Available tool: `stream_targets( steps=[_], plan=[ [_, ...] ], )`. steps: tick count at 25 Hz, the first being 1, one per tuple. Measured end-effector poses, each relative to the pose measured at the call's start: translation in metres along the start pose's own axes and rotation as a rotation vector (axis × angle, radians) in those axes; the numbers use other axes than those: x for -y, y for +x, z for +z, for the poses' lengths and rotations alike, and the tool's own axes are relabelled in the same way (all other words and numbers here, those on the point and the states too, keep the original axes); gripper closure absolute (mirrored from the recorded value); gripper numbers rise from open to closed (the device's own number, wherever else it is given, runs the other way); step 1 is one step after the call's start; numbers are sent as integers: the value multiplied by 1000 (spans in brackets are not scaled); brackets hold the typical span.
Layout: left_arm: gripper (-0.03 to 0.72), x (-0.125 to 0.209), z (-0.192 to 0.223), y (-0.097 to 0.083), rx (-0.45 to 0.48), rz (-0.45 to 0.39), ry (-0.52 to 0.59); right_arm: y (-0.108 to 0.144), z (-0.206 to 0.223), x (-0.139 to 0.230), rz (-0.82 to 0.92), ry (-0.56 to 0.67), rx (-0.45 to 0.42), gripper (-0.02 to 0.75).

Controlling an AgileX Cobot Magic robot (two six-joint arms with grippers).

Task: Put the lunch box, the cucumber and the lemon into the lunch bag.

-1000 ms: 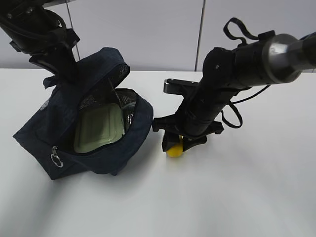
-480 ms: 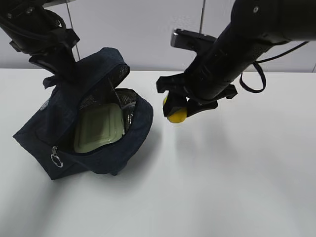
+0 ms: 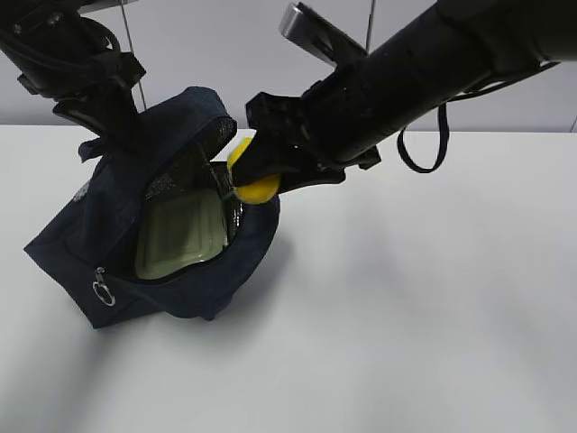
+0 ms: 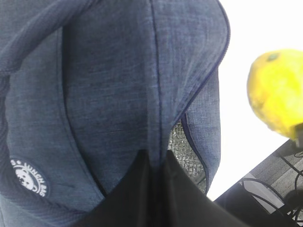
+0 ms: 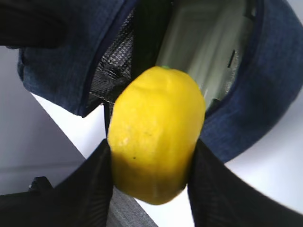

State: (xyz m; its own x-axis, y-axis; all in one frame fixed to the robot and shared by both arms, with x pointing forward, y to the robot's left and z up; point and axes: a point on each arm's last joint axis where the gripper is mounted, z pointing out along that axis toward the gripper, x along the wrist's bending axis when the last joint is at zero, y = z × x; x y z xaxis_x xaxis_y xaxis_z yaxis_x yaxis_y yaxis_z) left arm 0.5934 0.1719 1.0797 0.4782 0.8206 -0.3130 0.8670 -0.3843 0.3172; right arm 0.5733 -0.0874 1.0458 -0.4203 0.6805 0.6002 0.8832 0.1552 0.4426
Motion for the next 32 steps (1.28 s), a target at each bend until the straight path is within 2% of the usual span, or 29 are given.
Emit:
stream_targets(
  steps=[6, 10, 15, 23, 32],
  plan=[
    [687, 0, 0, 0, 0, 0, 0, -14, 32, -1, 25, 0, -104, 401],
    [687, 0, 0, 0, 0, 0, 0, -21, 49, -4, 56, -44, -167, 401],
    [687, 0, 0, 0, 5, 0, -1, -32, 64, -4, 89, -67, -180, 398],
    [687, 0, 0, -1, 18, 1, -7, -33, 69, -6, 68, -96, -208, 250],
    [687, -1, 0, -1, 20, 2, -7, -32, 69, -6, 62, -96, -216, 234]
  ],
)
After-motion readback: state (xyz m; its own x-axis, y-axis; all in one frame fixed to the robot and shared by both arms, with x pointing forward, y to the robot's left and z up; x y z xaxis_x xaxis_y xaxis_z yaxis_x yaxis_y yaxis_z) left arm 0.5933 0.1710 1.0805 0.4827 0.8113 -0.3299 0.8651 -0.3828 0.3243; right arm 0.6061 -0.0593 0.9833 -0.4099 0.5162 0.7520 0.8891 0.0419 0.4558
